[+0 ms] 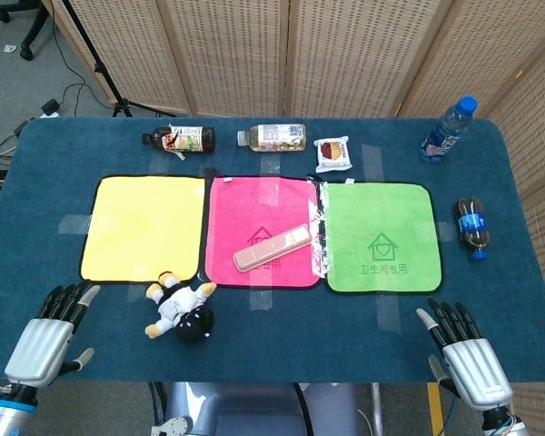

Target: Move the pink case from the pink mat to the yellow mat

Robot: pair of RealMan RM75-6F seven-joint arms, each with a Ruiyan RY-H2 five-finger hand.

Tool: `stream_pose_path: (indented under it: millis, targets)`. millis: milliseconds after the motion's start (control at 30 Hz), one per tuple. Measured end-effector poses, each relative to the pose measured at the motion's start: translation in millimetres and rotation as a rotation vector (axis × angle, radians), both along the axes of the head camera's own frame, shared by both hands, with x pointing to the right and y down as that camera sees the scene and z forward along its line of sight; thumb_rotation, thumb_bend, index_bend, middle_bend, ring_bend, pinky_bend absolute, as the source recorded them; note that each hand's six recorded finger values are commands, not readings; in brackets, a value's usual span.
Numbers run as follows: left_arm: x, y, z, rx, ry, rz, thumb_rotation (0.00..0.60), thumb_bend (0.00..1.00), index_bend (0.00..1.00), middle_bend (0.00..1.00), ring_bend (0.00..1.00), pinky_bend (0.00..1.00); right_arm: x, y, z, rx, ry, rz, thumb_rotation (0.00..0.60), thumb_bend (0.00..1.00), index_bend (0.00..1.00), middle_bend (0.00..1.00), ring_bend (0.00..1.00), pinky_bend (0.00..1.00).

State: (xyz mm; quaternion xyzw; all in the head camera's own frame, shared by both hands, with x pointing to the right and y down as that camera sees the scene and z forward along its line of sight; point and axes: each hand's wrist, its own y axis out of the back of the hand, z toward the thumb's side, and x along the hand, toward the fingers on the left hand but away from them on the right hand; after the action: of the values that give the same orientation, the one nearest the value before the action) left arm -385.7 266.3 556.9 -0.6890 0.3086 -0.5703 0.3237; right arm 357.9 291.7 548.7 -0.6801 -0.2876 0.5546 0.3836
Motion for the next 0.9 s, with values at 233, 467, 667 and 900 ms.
stream_pose_path:
  millis: [233, 467, 667, 900]
  targets:
    - [0.8, 0.4, 0.4, 0.000, -0.005, 0.005, 0.600, 0.21, 0.00, 0.00, 0.00, 0.02, -0.3, 1.8, 0.5, -0.002, 0.005, -0.010, 0.600, 0.52, 0.08, 0.00, 0.00, 0.00]
    - [2.7, 0.9, -1.1, 0.005, 0.000, 0.010, 0.600, 0.21, 0.00, 0.00, 0.00, 0.02, -1.1, 1.4, -1.1, 0.003, -0.005, -0.008, 0.600, 0.52, 0.08, 0.00, 0.00, 0.00]
    - [-1.5, -2.4, -0.4, 0.006, 0.002, -0.006, 0.600, 0.21, 0.00, 0.00, 0.00, 0.02, -0.7, 0.9, 2.7, -0.010, 0.003, -0.004, 0.600, 0.52, 0.08, 0.00, 0.00, 0.00]
    - [-0.3, -0.5, -1.7, 0.001, 0.006, -0.001, 0.600, 0.21, 0.00, 0.00, 0.00, 0.02, 0.0, 1.9, 1.5, -0.009, 0.003, -0.005, 0.600, 0.52, 0.08, 0.00, 0.00, 0.00]
